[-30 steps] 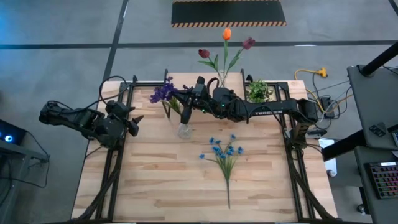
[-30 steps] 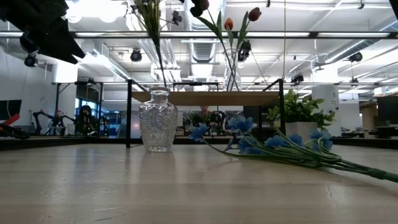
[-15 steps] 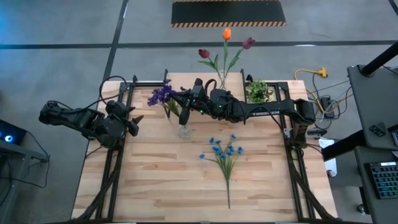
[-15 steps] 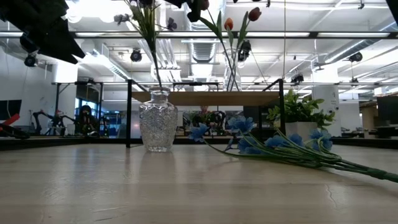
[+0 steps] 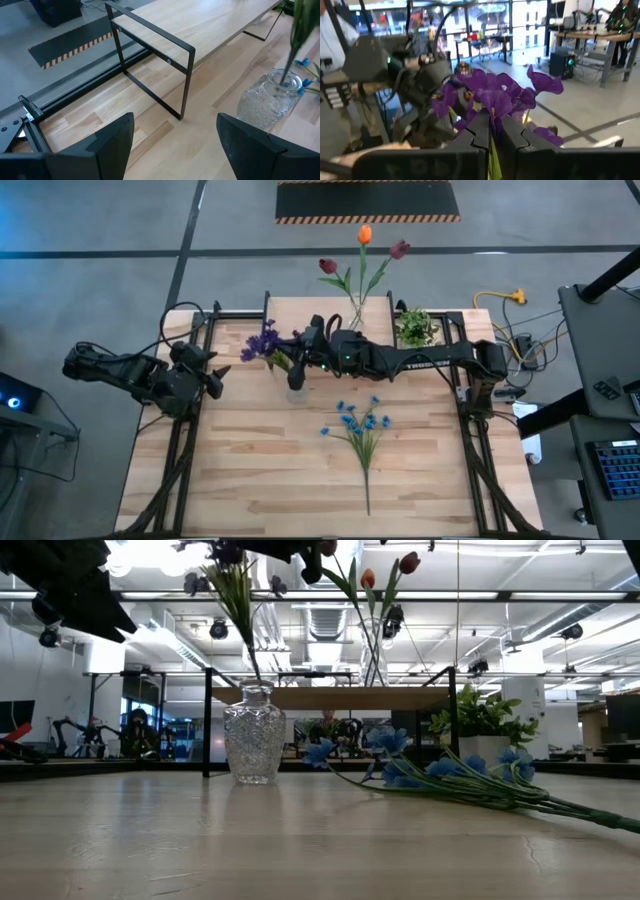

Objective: Pick and place flowers into a vace then onto a shelf
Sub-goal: Put the purple flowers into the left transparent vase

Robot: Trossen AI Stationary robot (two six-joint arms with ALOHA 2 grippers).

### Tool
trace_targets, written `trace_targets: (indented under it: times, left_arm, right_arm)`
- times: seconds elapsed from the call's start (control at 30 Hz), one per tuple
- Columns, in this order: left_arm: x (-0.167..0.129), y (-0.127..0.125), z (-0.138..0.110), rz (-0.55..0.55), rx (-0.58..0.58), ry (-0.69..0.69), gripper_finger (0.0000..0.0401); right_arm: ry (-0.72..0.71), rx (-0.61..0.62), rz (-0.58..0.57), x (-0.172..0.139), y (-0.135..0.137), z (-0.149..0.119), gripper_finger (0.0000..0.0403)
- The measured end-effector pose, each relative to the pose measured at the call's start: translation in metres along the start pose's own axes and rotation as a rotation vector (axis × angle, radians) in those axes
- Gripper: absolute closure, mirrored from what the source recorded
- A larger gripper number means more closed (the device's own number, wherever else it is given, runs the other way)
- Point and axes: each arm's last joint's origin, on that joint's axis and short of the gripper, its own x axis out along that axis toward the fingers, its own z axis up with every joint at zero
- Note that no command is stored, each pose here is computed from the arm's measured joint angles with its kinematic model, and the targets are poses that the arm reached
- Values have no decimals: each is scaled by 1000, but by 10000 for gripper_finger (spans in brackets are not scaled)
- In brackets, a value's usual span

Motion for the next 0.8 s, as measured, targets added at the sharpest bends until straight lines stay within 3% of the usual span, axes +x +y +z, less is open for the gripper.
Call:
trace_targets:
  times: [0.5, 0.8]
  left_arm:
    - [0, 0, 0, 0, 0, 0, 134]
    - [0, -1, 1, -4, -9, -5, 134]
  right_arm:
    - [249, -65, 4, -28, 9, 1, 394]
    - [449, -42, -32, -52, 6, 0, 394]
